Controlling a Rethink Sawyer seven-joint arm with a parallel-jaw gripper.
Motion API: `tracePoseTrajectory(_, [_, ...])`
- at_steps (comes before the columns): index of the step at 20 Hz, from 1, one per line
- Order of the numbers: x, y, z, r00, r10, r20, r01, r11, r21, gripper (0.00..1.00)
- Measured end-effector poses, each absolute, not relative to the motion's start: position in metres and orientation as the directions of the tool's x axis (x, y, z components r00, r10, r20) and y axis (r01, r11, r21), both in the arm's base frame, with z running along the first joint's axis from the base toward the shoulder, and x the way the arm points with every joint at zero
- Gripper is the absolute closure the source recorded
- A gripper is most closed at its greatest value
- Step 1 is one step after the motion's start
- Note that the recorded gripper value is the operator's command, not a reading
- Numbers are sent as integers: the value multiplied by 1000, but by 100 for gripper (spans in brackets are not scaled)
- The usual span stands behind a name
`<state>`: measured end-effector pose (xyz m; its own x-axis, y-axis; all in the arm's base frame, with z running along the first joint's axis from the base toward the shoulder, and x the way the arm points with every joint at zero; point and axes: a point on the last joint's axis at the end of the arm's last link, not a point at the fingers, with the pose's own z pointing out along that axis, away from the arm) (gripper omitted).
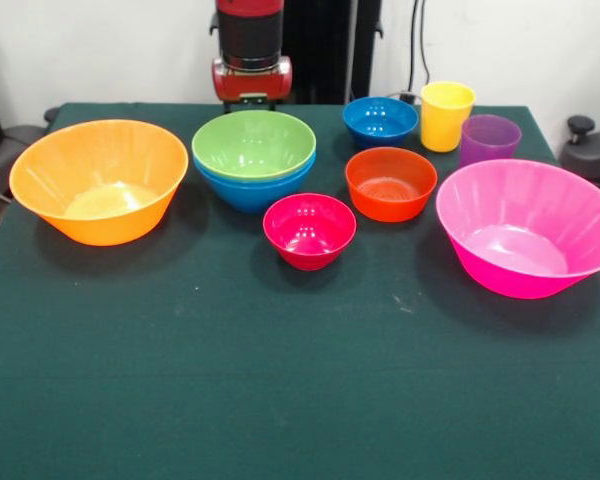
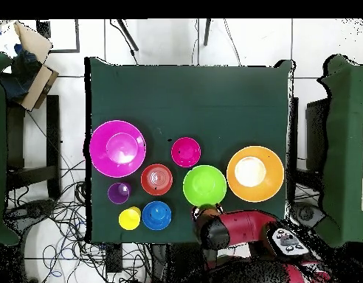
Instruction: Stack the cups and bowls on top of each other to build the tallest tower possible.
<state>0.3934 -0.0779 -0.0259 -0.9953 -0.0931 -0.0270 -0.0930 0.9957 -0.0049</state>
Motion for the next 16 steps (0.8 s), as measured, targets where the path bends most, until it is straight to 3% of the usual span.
tracePoseTrajectory(16, [406, -70, -27, -991, -126, -44, -126, 992, -17, 0])
